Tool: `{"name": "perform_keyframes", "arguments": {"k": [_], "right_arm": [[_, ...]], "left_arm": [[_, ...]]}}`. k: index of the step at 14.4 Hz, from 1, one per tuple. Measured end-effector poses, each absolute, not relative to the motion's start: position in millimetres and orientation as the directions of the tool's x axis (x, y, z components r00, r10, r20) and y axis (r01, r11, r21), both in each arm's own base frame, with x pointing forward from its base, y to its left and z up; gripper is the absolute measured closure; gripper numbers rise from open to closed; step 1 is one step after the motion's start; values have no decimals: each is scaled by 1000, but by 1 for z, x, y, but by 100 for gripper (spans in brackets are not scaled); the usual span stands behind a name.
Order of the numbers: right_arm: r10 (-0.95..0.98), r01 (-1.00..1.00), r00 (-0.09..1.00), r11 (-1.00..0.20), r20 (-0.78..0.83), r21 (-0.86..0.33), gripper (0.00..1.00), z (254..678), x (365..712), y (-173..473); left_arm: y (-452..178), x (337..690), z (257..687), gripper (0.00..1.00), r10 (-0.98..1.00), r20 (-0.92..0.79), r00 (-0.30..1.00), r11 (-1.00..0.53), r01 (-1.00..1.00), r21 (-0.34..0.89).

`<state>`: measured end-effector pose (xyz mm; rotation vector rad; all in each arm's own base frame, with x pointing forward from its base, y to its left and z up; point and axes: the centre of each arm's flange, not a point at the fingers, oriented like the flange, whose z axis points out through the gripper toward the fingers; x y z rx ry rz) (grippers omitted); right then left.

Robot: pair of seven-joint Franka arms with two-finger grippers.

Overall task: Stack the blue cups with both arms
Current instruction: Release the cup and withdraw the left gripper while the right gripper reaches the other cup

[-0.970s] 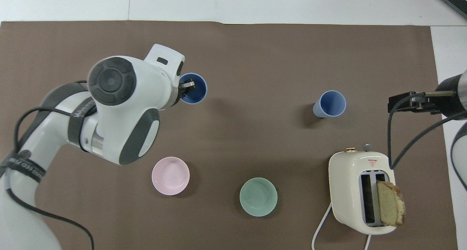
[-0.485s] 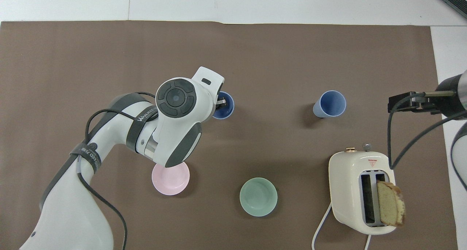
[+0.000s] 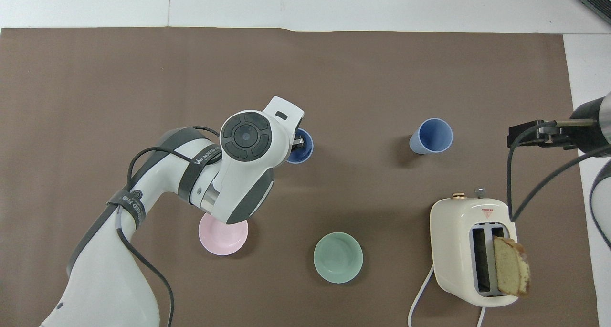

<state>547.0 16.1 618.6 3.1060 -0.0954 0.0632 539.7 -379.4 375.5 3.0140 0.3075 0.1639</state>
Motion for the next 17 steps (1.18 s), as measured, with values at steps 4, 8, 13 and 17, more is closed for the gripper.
{"name": "perform_keyframes", "arguments": {"k": [4, 8, 13, 17], "right_arm": [[-61, -62, 997, -998, 41, 26, 0, 618, 547, 17], [-64, -64, 998, -998, 21, 6, 0, 591, 555, 17], [-64, -64, 998, -998, -16, -12, 0, 484, 592, 15], [-55, -55, 998, -998, 13, -26, 0, 445, 609, 21]], "left_arm": [[-374, 543, 375, 45, 216, 98, 972, -972, 204, 117], [-339, 568, 404, 0, 276, 130, 952, -956, 258, 141], [-257, 585, 455, 0, 235, 128, 963, -970, 225, 90], [-179, 591, 490, 0, 135, 109, 985, -991, 131, 39]]}}
